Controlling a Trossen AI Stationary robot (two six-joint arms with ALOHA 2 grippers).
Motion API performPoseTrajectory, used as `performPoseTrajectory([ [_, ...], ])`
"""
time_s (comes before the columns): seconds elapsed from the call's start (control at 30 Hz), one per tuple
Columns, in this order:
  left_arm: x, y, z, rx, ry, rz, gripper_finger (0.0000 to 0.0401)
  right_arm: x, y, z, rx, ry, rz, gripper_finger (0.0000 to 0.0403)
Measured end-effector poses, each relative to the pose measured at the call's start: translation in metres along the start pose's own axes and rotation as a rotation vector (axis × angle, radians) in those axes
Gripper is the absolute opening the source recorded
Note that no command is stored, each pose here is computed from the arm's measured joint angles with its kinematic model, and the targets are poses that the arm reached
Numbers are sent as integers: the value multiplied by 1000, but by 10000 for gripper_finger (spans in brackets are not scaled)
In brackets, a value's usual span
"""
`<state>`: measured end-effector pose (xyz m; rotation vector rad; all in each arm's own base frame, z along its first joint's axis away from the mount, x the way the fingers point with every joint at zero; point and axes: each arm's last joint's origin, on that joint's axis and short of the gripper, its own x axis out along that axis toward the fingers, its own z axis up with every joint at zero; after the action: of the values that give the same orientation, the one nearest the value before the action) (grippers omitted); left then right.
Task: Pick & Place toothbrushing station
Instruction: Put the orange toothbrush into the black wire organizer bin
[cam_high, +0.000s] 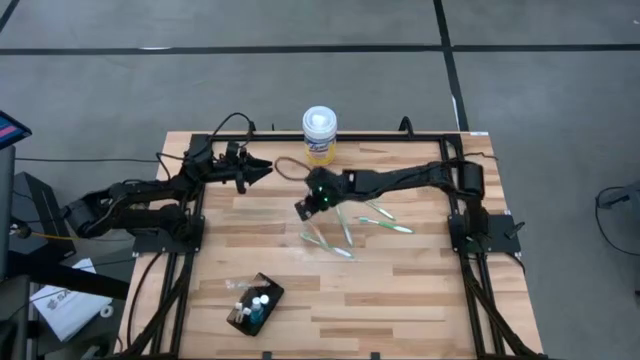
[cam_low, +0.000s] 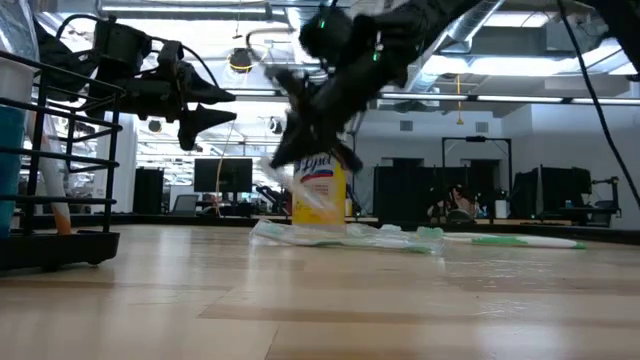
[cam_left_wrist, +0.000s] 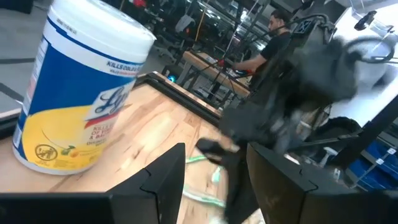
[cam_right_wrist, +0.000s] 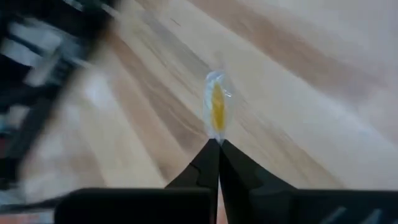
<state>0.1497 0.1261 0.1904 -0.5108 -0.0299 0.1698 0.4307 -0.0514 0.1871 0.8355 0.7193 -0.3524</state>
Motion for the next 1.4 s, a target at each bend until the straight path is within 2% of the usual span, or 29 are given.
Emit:
performPoseTrajectory([
  [0.1, 0, -1, 2, 8, -21, 5, 167, -24, 12, 17, -33, -66, 52, 0],
  [0.27, 0, -2, 5, 6, -62, 16, 167, -80, 53, 47, -118, -341, 240, 0],
  [0.37, -1, -3, 8, 13, -92, 19, 167, -97, 74, 49, -183, -503, 326, 0],
  [0.47, -1, -4, 10, 31, -114, 14, 167, -106, 91, 47, -230, -607, 426, 0],
  [0.67, 5, -13, 28, 99, -141, -85, 163, -85, 116, 28, -342, -762, 590, 0],
  [0.77, 5, -21, 38, 199, -177, -113, 151, -78, 128, 15, -390, -805, 741, 0],
  [0.9, 0, -25, 46, 291, -215, -100, 133, -55, 134, -5, -402, -813, 818, 0],
  [1.03, -2, -20, 43, 319, -173, -56, 124, -38, 138, -24, -409, -806, 906, 0],
  [1.2, -1, -16, 37, 323, -114, -26, 123, -23, 141, -43, -409, -749, 929, 0],
  [1.4, -1, -16, 37, 339, -109, -33, 123, -20, 142, -48, -407, -742, 938, 0],
])
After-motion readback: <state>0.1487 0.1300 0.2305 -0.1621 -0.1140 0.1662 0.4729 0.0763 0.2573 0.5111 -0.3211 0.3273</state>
